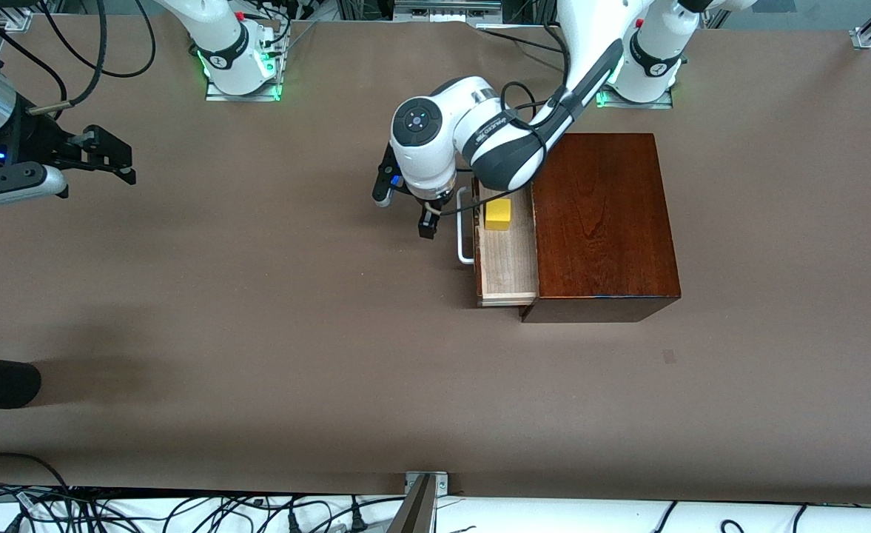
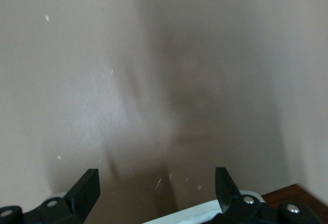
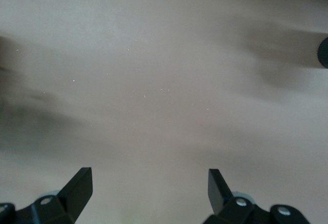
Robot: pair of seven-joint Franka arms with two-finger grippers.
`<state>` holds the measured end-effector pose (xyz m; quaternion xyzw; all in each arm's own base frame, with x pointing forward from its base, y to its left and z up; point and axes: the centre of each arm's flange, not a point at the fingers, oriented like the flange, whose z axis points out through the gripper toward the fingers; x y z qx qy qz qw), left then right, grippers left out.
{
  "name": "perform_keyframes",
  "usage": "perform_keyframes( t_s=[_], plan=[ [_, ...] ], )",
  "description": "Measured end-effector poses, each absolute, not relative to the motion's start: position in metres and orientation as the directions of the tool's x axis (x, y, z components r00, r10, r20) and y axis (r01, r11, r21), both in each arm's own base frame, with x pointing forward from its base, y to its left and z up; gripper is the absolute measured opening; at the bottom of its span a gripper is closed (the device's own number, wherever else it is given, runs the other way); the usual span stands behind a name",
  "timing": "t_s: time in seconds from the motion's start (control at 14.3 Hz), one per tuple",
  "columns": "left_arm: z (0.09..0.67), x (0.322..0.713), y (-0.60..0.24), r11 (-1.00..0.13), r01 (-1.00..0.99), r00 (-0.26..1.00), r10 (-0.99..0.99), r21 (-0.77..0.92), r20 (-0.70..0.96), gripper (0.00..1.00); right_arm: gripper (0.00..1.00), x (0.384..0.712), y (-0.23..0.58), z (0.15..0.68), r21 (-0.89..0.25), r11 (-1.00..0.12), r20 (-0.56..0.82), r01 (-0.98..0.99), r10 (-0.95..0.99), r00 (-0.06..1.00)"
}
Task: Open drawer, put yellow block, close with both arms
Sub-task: 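Reach the left gripper to the drawer front beside the handle, then push the drawer shut into the box with the left gripper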
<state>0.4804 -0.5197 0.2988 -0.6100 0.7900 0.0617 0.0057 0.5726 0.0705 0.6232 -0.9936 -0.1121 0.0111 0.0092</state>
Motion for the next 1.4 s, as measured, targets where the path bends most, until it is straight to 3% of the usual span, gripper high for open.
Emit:
perform_keyframes(
  t_s=[0.77, 1.4],
  plan=[
    [0.282, 0.487, -0.477, 0.217, -0.954, -0.275, -0.907, 0.208, -0.32, 1.0, 1.0, 0.573, 0.067, 0.623, -0.02, -0.978, -0.02, 0.21, 0.21, 0.977],
    [0.296, 0.506, -0.447, 0.156, -0.966, -0.227, -0.896, 0.207, -0.383, 1.0, 1.0, 0.573, 0.068, 0.623, -0.02, -0.978, -0.02, 0.209, 0.21, 0.978]
  ],
)
